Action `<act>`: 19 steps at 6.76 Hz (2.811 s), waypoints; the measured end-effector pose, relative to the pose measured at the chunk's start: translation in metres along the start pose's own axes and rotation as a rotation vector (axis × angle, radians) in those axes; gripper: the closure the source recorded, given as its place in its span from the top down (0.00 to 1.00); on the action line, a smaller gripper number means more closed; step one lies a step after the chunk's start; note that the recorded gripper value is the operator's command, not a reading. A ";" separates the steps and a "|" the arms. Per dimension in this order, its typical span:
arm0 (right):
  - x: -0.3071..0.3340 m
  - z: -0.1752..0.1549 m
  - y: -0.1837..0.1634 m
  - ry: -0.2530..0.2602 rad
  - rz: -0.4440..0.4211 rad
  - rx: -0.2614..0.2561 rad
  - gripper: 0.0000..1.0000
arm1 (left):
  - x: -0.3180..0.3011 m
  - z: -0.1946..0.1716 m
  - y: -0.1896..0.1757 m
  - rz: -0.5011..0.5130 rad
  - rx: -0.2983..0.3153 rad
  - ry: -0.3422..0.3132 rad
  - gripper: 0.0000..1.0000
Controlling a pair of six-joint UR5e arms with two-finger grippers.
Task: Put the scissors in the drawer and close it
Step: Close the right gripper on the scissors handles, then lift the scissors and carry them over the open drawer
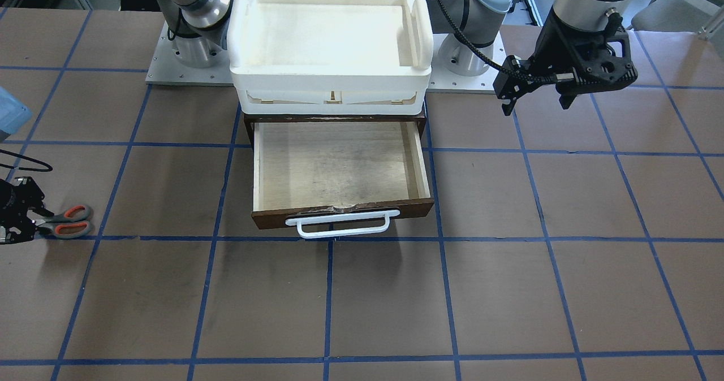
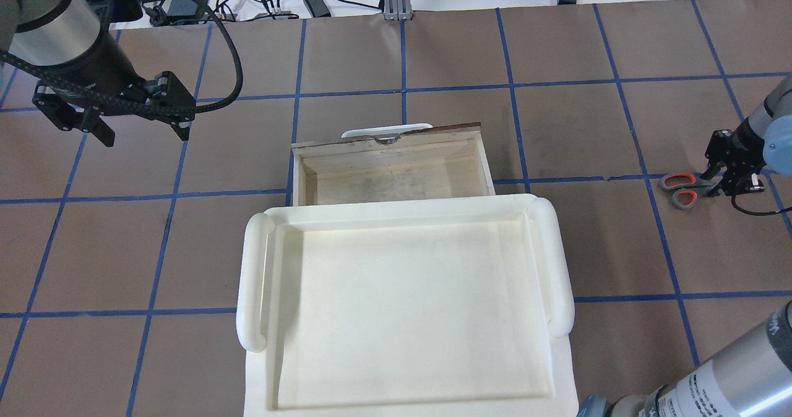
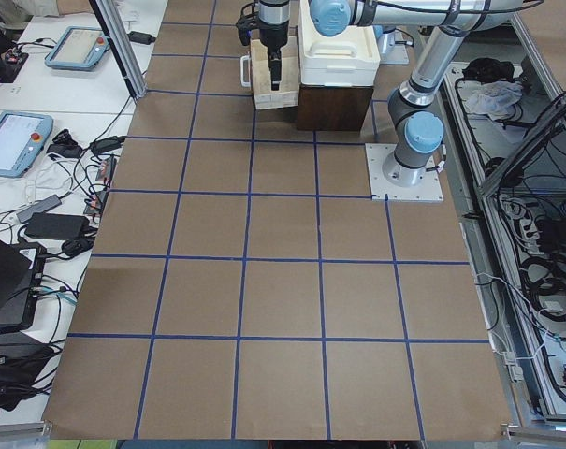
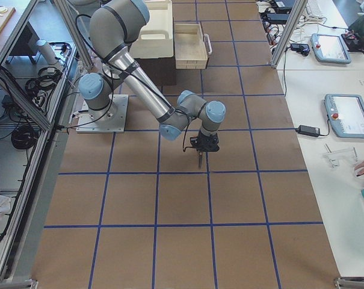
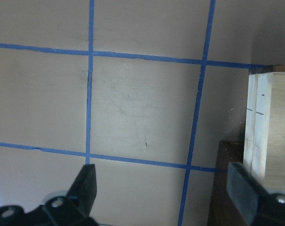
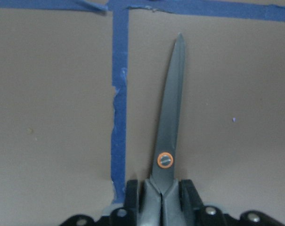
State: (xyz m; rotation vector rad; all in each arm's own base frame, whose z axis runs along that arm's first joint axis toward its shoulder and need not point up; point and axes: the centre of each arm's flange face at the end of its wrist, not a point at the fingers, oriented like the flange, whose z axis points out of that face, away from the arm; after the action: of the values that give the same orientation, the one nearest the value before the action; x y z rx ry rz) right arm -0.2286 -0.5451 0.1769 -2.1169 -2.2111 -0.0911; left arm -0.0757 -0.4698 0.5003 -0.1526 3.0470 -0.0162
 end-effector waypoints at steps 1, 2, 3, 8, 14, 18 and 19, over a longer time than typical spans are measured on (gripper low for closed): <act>0.000 -0.001 0.000 -0.001 0.001 0.001 0.30 | 0.000 0.000 0.000 0.001 0.000 0.000 1.00; 0.000 -0.002 0.000 -0.002 0.002 0.002 0.27 | 0.000 0.000 0.000 0.002 0.000 0.000 1.00; 0.000 -0.002 0.000 -0.001 0.003 0.002 0.19 | 0.000 0.000 0.000 0.003 0.000 0.000 1.00; -0.003 -0.028 0.012 -0.067 -0.011 -0.023 0.00 | 0.001 -0.003 0.003 0.000 0.007 0.001 1.00; -0.005 -0.171 0.132 -0.077 -0.130 -0.077 0.00 | 0.001 0.000 0.000 0.005 0.002 0.001 1.00; 0.000 -0.228 0.326 -0.112 -0.111 -0.081 0.00 | 0.000 -0.001 0.001 0.007 0.003 -0.001 1.00; 0.005 -0.233 0.375 -0.120 -0.101 -0.084 0.00 | -0.001 -0.002 0.001 0.007 0.006 -0.009 1.00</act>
State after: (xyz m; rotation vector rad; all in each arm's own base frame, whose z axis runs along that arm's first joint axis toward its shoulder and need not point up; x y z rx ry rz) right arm 0.1492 -0.5467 0.4047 -2.1038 -2.4233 -0.0658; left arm -0.0749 -0.4690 0.5021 -0.1413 3.0379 -0.0245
